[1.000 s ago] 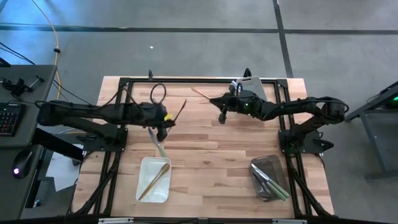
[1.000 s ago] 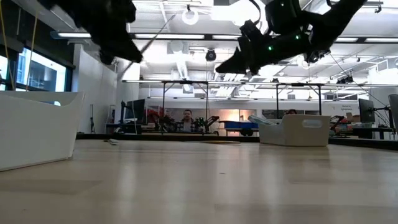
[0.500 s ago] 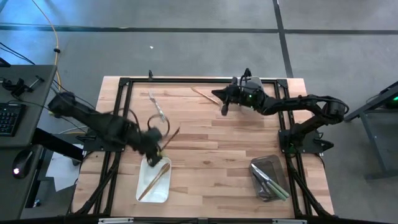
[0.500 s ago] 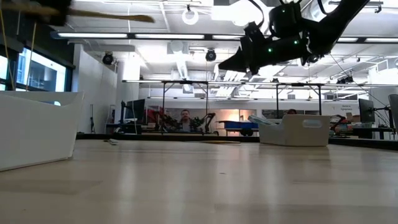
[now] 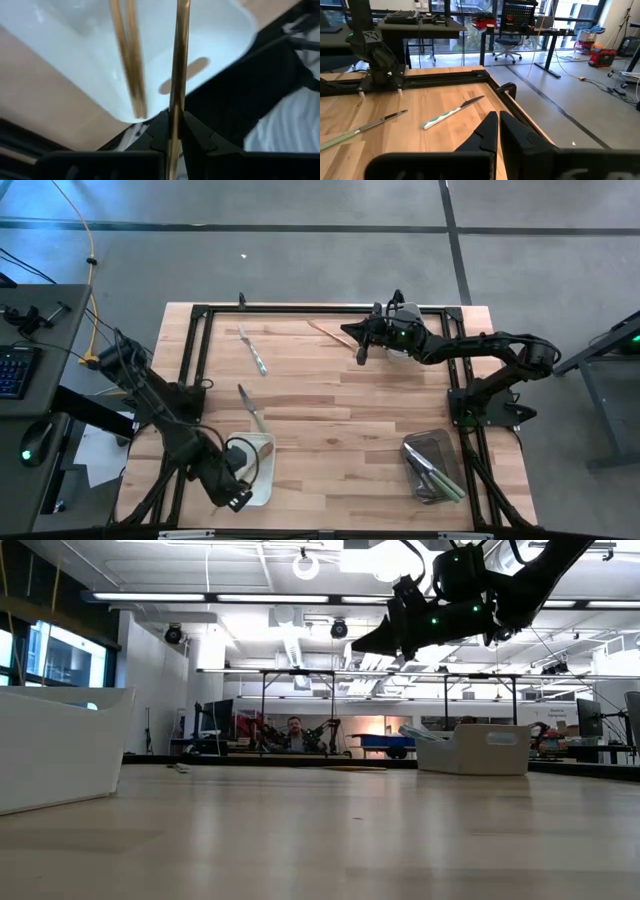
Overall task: Sort silverware by color (type)
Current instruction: Put the gold table knife into the white bin, then put the green table knife into the black bin
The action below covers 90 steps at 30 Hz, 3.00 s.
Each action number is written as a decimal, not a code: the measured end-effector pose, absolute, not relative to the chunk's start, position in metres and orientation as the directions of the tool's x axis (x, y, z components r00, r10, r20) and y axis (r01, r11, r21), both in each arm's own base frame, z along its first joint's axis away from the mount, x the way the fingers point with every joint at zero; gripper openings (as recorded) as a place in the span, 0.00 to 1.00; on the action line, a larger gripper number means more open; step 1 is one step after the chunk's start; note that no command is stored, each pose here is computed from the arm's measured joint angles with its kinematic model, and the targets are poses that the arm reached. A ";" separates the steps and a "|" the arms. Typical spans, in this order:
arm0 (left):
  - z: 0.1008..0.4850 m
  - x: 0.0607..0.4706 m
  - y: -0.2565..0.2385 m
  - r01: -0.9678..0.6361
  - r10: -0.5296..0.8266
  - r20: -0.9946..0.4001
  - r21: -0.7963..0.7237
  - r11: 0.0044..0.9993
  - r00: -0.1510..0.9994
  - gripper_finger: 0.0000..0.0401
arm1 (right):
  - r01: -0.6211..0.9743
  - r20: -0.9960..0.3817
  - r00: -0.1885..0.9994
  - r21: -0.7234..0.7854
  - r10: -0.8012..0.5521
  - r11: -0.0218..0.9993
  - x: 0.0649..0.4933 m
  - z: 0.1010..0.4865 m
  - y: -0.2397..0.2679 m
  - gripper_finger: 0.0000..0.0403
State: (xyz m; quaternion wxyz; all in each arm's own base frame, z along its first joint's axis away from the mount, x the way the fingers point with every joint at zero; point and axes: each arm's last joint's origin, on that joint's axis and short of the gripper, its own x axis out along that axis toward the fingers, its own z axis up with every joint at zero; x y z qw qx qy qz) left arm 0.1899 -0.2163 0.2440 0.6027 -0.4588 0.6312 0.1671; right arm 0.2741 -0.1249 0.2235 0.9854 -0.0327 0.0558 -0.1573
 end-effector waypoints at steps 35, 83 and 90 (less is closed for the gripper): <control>0.244 0.213 -0.196 -0.829 -0.511 -0.859 -0.313 0.463 0.039 0.04 | 0.299 -0.086 0.948 -0.102 -0.308 0.949 0.274 0.225 -0.125 0.00; 0.248 0.220 -0.073 -0.191 -0.183 -0.944 -0.240 0.952 0.275 0.00 | 0.219 -0.073 0.971 -0.098 -0.227 0.971 0.279 0.227 -0.113 0.00; 0.248 0.231 -0.022 0.023 -0.148 -0.941 -0.148 0.989 0.306 0.01 | 0.207 -0.070 0.974 -0.099 -0.215 0.973 0.280 0.228 -0.109 0.00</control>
